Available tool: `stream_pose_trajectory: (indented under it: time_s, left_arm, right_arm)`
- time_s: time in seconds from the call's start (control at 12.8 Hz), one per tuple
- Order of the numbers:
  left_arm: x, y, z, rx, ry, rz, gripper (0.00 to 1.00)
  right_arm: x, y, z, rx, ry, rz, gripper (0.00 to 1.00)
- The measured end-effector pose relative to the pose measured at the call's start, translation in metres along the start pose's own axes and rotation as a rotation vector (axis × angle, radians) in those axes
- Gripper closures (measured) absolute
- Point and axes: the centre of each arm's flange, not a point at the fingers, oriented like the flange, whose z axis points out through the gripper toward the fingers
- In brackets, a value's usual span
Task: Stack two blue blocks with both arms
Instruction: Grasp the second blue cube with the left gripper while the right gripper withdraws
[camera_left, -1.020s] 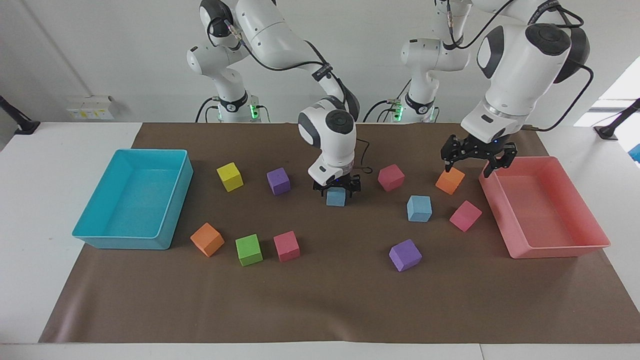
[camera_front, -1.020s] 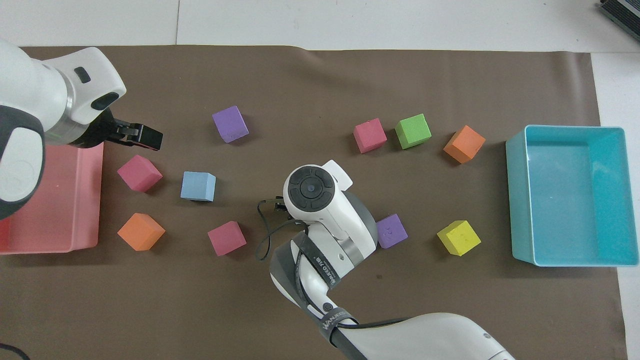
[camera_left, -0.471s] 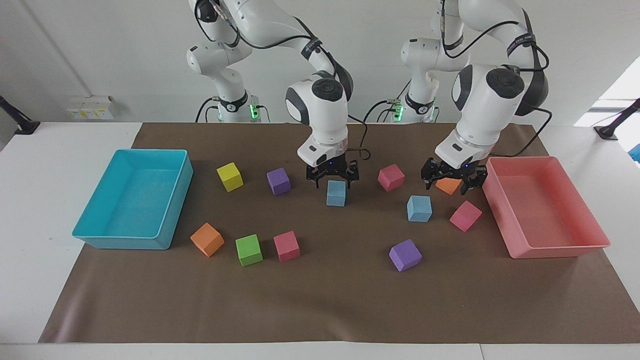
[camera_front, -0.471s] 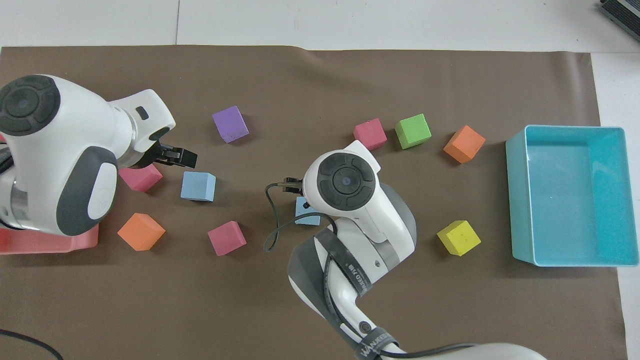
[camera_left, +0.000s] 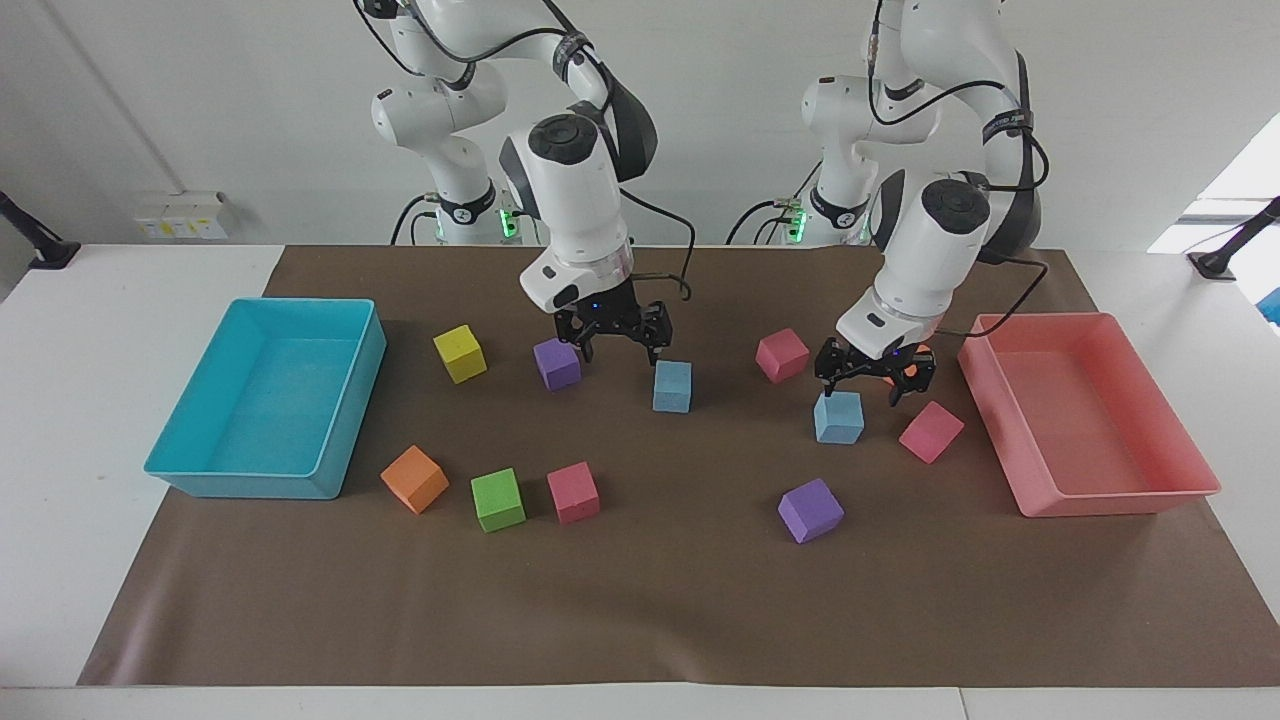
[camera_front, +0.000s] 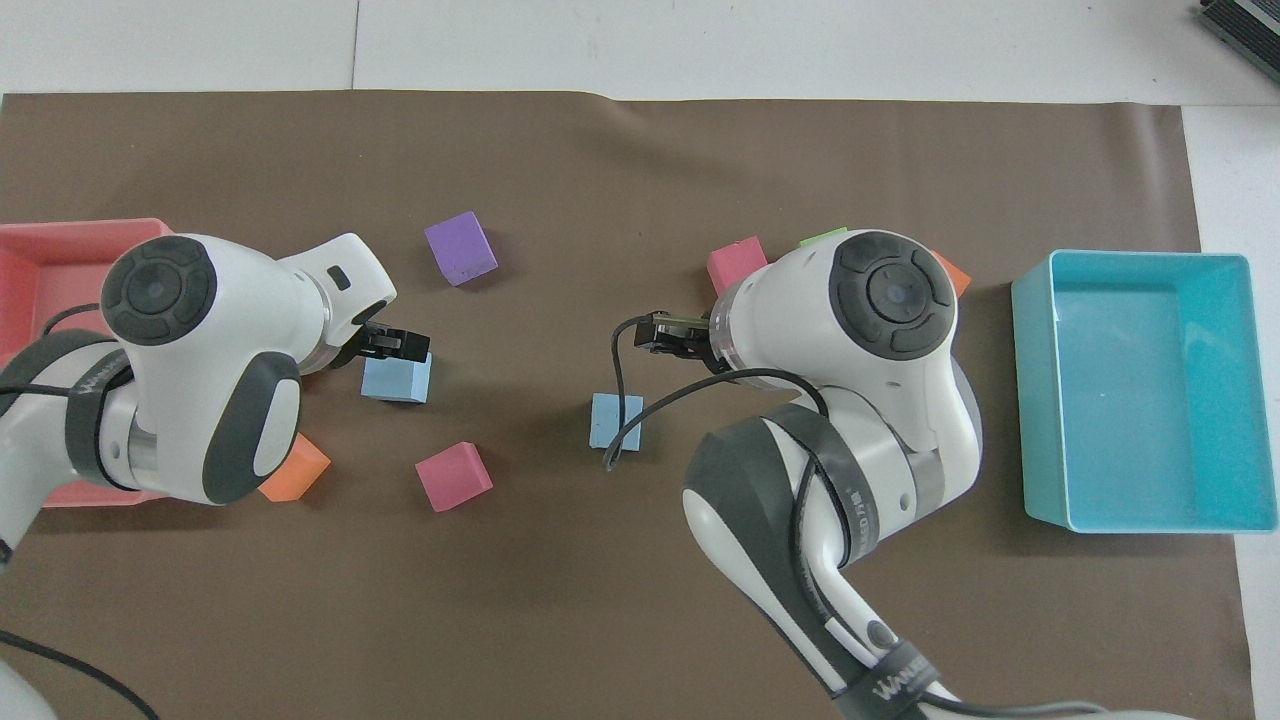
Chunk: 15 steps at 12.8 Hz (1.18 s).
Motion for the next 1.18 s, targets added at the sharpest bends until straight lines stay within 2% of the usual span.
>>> stream_pose_trajectory:
  time_s: [0.08, 0.16, 0.24, 0.31, 0.39, 0.47, 0.55, 0.71, 0.86, 0.94, 1.18]
  left_arm:
    - [-0.005, 0.0, 0.01, 0.0, 0.0, 0.0, 0.0]
    - [-0.008, -0.001, 0.019, 0.0, -0.006, -0.001, 0.0]
    - [-0.01, -0.001, 0.025, 0.0, -0.011, -0.001, 0.0]
    - [-0.011, -0.001, 0.029, 0.001, -0.014, -0.001, 0.0]
    - [-0.011, -0.001, 0.033, 0.001, -0.015, -0.001, 0.0]
    - [-0.011, -0.001, 0.037, 0.0, -0.01, -0.001, 0.0]
    - [-0.011, -0.001, 0.041, 0.0, -0.008, -0.001, 0.0]
    - [-0.012, -0.001, 0.053, 0.0, -0.009, -0.002, 0.0]
    - [-0.012, -0.001, 0.065, 0.0, -0.018, -0.002, 0.0]
    - [-0.013, -0.001, 0.07, 0.001, -0.025, -0.002, 0.0]
    - [-0.021, -0.001, 0.081, 0.001, -0.049, -0.002, 0.0]
  right_arm:
    - [0.003, 0.005, 0.0, 0.037, -0.021, -0.016, 0.05]
    - [0.006, 0.01, 0.0, 0.075, -0.039, -0.034, 0.12]
    - [0.009, 0.014, 0.0, 0.108, -0.051, -0.061, 0.28]
    - [0.012, 0.019, 0.0, 0.138, -0.06, -0.091, 0.34]
    - [0.016, 0.026, 0.001, 0.169, -0.068, -0.119, 0.37]
    - [0.019, 0.034, 0.003, 0.196, -0.075, -0.139, 0.44]
    - [0.023, 0.043, 0.005, 0.22, -0.081, -0.163, 0.44]
    - [0.027, 0.058, 0.008, 0.262, -0.109, -0.171, 0.67]
    - [0.027, 0.066, 0.013, 0.281, -0.136, -0.156, 0.94]
    - [0.026, 0.068, 0.016, 0.301, -0.146, -0.153, 0.99]
    - [0.023, 0.084, 0.038, 0.383, -0.175, -0.193, 0.99]
